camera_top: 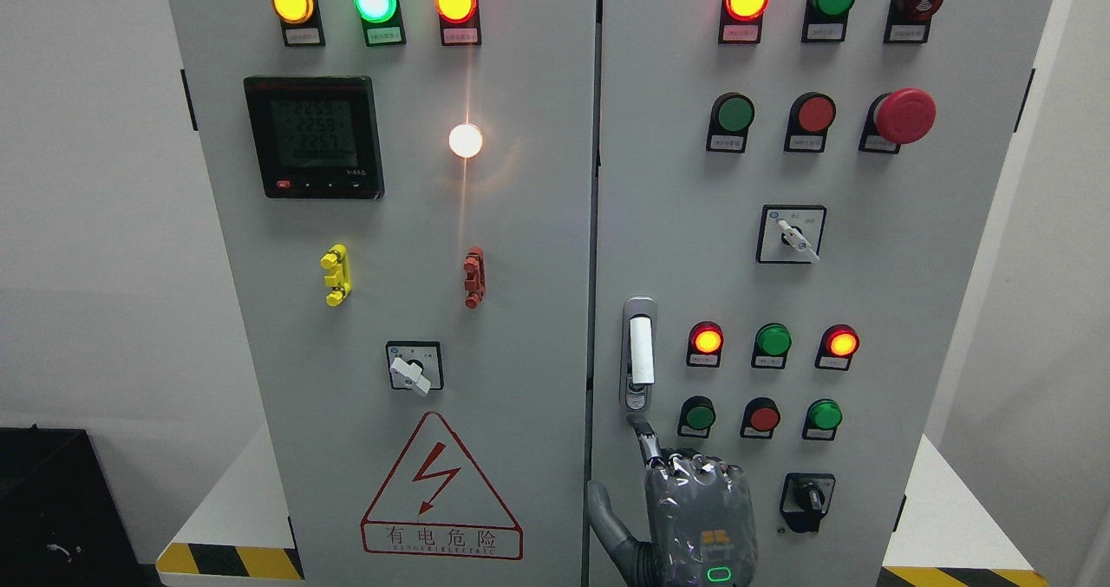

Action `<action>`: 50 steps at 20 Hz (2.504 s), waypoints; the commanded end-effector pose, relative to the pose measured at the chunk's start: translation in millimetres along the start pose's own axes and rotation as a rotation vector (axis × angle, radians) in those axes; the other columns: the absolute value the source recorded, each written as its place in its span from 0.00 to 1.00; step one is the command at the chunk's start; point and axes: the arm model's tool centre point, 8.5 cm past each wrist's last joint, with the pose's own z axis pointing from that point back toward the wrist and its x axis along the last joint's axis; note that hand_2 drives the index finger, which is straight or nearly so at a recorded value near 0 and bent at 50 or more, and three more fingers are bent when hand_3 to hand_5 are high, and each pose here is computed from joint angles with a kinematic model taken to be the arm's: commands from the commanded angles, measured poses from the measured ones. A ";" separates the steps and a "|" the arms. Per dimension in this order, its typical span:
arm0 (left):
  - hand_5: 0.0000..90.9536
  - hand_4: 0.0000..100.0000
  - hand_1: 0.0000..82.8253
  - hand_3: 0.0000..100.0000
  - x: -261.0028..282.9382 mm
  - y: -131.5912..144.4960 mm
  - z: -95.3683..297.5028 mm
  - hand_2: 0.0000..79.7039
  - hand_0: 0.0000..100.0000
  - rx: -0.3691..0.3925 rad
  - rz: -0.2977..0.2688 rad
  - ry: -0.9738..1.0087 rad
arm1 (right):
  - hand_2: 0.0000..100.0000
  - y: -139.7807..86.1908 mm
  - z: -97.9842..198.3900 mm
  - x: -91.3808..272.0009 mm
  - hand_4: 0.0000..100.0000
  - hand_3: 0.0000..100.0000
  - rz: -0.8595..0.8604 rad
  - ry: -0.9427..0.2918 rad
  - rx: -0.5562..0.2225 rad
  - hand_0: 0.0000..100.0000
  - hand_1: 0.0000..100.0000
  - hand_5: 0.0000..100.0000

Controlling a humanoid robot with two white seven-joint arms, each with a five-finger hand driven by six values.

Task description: Release door handle

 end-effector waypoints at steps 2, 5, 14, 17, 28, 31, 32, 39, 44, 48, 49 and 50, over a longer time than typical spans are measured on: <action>0.00 0.00 0.67 0.00 -10.9 -0.1 1.0 0.00 0.12 0.000 0.002 0.017 | 0.59 -16.4 -4.2 1.4 1.00 1.00 -0.014 -0.010 -0.045 0.46 0.36 1.00; 0.00 0.00 0.67 0.00 -10.9 -1.1 1.0 0.00 0.12 -0.001 0.002 0.017 | 0.69 -24.5 -6.4 1.9 1.00 1.00 -0.021 -0.025 -0.062 0.45 0.37 1.00; 0.00 0.00 0.67 0.00 -10.9 -0.1 1.0 0.00 0.12 0.000 0.002 0.017 | 0.92 -36.7 -9.2 0.2 1.00 1.00 -0.042 -0.009 -0.043 0.40 0.25 1.00; 0.00 0.00 0.67 0.00 -10.9 -0.1 1.0 0.00 0.12 0.000 0.002 0.017 | 0.96 -39.0 -12.1 -4.7 1.00 1.00 -0.054 0.007 -0.044 0.37 0.18 1.00; 0.00 0.00 0.67 0.00 -10.9 -0.1 1.0 0.00 0.12 0.000 0.002 0.017 | 1.00 -54.2 -37.7 -14.0 1.00 1.00 -0.036 0.042 -0.083 0.25 0.31 1.00; 0.00 0.00 0.67 0.00 -10.9 -0.1 1.0 0.00 0.12 0.000 0.002 0.017 | 1.00 -58.9 -44.4 -13.1 1.00 1.00 -0.036 0.039 -0.097 0.23 0.37 1.00; 0.00 0.00 0.67 0.00 -10.9 -0.1 1.0 0.00 0.12 0.000 0.002 0.017 | 1.00 -60.5 -46.3 -13.6 1.00 1.00 -0.034 0.038 -0.103 0.23 0.37 1.00; 0.00 0.00 0.67 0.00 -10.9 -0.1 1.0 0.00 0.12 0.000 0.002 0.017 | 1.00 -59.6 -47.3 -13.7 1.00 1.00 -0.036 0.040 -0.099 0.23 0.35 1.00; 0.00 0.00 0.67 0.00 -10.9 -0.1 1.0 0.00 0.12 0.000 0.002 0.017 | 1.00 -62.6 -57.7 -11.4 1.00 1.00 -0.035 0.032 -0.112 0.25 0.32 1.00; 0.00 0.00 0.67 0.00 -10.9 -0.1 1.0 0.00 0.12 0.000 0.002 0.017 | 1.00 -60.7 -63.4 -9.4 1.00 1.00 -0.034 0.028 -0.109 0.26 0.30 1.00; 0.00 0.00 0.67 0.00 -10.9 -0.1 1.0 0.00 0.12 0.000 0.002 0.017 | 1.00 -57.6 -63.2 -9.2 1.00 1.00 -0.033 0.027 -0.101 0.26 0.30 1.00; 0.00 0.00 0.67 0.00 -10.9 -0.1 1.0 0.00 0.12 0.000 0.002 0.017 | 1.00 -56.5 -63.5 -9.2 1.00 1.00 -0.032 0.027 -0.098 0.27 0.30 1.00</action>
